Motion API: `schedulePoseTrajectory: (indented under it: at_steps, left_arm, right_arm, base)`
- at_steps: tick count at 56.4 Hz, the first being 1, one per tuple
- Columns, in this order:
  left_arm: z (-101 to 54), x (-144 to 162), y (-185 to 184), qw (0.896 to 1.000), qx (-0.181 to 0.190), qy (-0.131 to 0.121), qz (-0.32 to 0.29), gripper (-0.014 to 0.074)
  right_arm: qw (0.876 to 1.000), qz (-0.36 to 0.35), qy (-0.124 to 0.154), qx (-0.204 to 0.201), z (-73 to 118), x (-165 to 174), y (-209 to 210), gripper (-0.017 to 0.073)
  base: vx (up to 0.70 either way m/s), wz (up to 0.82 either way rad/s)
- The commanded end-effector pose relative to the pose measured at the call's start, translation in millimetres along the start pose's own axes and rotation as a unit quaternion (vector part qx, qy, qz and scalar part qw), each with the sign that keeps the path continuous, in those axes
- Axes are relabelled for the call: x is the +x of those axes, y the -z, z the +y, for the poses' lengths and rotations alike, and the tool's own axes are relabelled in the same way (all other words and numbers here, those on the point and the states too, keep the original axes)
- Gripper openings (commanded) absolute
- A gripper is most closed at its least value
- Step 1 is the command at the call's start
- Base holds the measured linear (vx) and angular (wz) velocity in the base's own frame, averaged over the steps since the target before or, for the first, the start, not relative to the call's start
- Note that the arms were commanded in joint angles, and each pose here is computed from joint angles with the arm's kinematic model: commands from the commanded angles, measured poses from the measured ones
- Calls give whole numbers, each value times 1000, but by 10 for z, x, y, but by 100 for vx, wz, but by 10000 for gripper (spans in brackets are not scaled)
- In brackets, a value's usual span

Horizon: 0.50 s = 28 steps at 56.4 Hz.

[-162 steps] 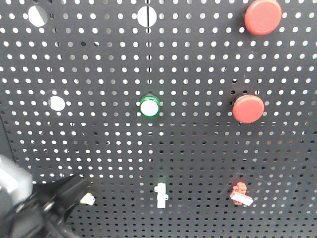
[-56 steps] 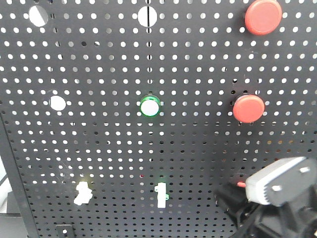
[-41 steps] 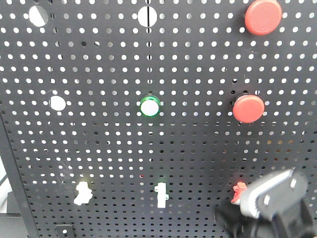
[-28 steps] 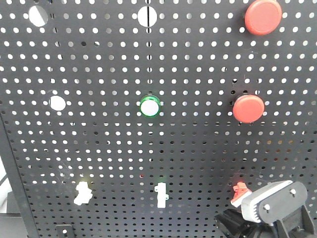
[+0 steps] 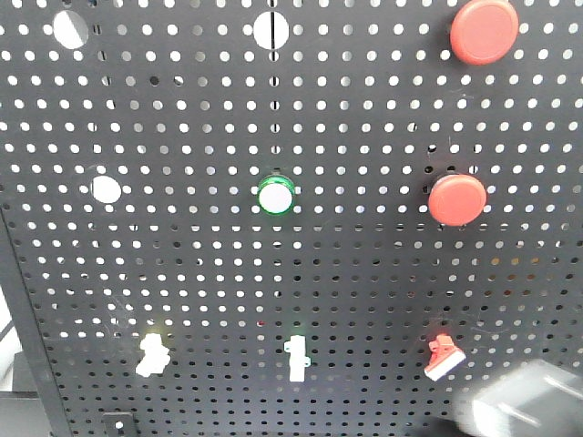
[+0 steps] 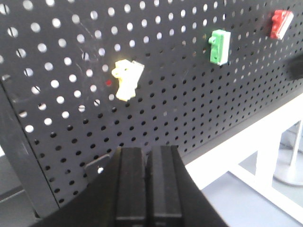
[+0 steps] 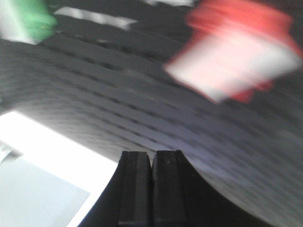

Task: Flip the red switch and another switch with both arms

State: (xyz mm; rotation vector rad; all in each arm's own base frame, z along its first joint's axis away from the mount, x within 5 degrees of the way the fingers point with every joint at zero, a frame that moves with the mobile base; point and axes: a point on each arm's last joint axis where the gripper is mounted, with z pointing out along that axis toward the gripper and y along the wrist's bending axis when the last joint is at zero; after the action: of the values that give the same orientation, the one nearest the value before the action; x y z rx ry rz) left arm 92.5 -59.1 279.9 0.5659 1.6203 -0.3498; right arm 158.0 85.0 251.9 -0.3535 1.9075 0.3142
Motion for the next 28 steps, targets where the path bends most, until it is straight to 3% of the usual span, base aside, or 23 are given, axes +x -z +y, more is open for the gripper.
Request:
schedulePoseTrajectory:
  at_steps: [1,9,24,28]
  left_arm:
    - [28,-185,78,998,-11,8,-61,3]
    - [2,-158,188,999,1,6,-51,3]
    - [-60,-15,258,999,34,2,22,3]
    - [-74,21,261,998,42,2,41,3]
  right_arm:
    - [996,-73,-5,41,-121,-28,255,-6]
    - [989,-138,24,40,-180,101,608,-6]
    - [967,-238,71,57,-254,210,1009,-6]
    - [965,-246,67,55,-256,208,1034,-6]
  base:
    - [0,0]
    - [0,0]
    - [0,0]
    - [0,0]
